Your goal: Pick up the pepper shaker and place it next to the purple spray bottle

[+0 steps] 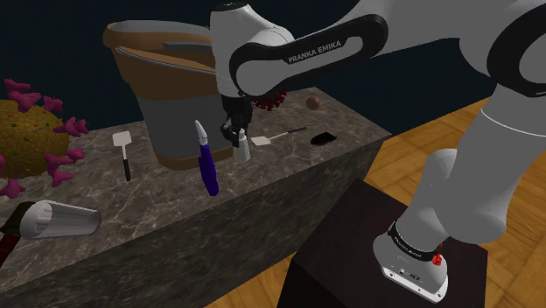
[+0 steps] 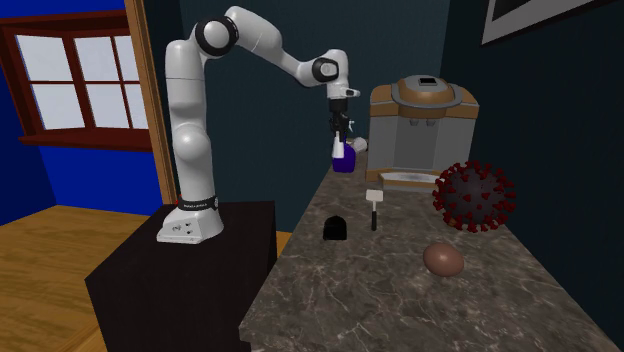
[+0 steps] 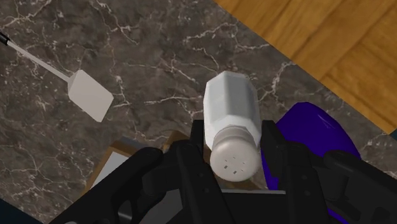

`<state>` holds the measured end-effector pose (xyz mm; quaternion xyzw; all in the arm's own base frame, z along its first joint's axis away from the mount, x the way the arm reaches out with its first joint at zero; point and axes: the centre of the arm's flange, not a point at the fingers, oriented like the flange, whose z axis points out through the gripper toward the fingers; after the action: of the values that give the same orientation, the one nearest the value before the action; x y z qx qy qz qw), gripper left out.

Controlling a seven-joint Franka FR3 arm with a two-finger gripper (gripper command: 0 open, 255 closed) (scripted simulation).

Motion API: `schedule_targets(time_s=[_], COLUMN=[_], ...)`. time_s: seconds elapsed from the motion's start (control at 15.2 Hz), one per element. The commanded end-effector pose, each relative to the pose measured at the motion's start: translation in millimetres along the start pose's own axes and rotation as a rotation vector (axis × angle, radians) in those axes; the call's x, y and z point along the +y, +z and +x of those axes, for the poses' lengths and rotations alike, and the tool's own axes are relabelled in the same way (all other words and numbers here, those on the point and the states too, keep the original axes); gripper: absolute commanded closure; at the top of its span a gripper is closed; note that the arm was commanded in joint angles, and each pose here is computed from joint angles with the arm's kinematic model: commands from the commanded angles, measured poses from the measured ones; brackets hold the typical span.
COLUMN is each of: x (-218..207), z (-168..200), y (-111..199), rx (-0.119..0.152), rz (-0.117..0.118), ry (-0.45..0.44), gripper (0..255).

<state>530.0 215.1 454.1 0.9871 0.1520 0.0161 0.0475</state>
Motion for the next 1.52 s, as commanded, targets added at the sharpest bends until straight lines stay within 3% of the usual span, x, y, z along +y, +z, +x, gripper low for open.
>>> schedule_targets(time_s=[0.0,0.99,1.45], x=[-2,-10,-10], z=[0,-2,-2], y=[11,93,93], rx=[0.001,0.001,0.001], rz=[0.0,0.0,0.0], ry=[0.0,0.0,0.0], gripper=[255,255,255])
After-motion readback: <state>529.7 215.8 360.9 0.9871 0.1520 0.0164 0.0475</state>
